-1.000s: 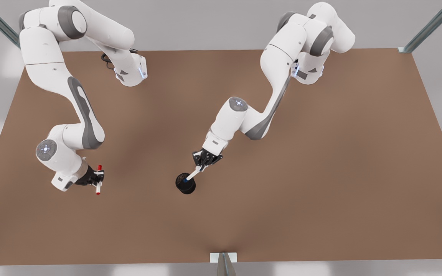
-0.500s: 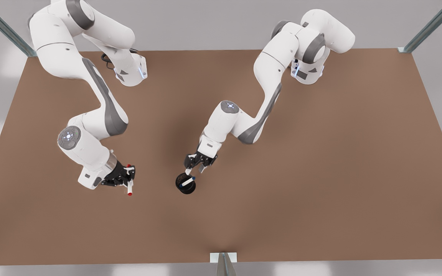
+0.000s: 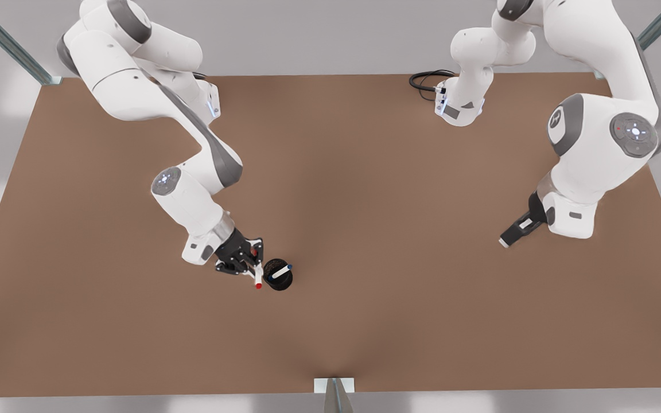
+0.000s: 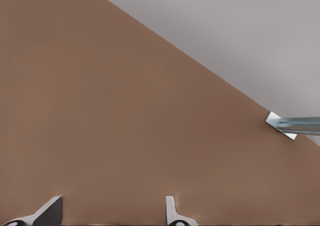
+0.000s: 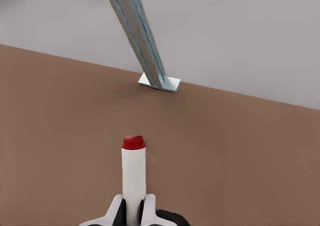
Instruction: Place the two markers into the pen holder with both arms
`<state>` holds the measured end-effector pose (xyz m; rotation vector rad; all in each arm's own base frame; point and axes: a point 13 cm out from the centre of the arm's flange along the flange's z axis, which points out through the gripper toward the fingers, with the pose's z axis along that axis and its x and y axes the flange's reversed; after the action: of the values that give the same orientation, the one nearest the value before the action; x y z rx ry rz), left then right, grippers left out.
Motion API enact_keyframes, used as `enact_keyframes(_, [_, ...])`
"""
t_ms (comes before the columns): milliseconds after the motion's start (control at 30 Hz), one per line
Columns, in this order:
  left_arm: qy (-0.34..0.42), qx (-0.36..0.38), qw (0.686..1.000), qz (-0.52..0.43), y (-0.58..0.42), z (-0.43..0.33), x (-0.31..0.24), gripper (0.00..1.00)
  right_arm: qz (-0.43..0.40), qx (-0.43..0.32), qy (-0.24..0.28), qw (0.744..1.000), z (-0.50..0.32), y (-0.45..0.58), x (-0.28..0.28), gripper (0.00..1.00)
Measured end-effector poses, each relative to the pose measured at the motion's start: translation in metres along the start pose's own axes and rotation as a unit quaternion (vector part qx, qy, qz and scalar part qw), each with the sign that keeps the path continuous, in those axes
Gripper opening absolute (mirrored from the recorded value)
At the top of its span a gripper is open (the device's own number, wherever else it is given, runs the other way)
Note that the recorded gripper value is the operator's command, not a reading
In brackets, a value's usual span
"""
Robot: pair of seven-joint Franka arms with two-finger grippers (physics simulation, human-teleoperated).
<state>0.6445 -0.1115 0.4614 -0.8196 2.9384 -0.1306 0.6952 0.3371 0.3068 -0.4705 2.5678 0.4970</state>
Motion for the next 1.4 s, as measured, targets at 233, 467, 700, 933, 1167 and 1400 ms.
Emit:
enact_keyframes(233, [0.053,-0.047,0.99,0.122,0.002,0.029,0.029,1.0,-0.007,-0.031,-0.078,0.996,0.048,0.011,0.009,0.26])
enact_keyframes(467, [0.077,-0.055,0.974,0.204,-0.013,0.042,0.056,1.0,-0.024,-0.04,-0.135,0.99,0.055,0.01,0.024,0.26])
enact_keyframes(700, [0.089,-0.055,0.963,0.247,-0.018,0.05,0.064,1.0,-0.055,-0.04,-0.174,0.982,0.05,0.006,0.024,0.26])
enact_keyframes(933, [0.091,-0.052,0.957,0.272,-0.019,0.051,0.064,1.0,-0.074,-0.041,-0.191,0.978,0.054,0.001,0.027,0.26])
enact_keyframes(1167, [0.095,-0.051,0.952,0.288,-0.019,0.055,0.064,1.0,-0.148,-0.027,-0.201,0.968,0.052,-0.004,0.026,0.26])
enact_keyframes(1400, [0.096,-0.05,0.948,0.299,-0.019,0.058,0.063,1.0,-0.185,-0.022,-0.201,0.962,0.065,-0.005,0.036,0.27])
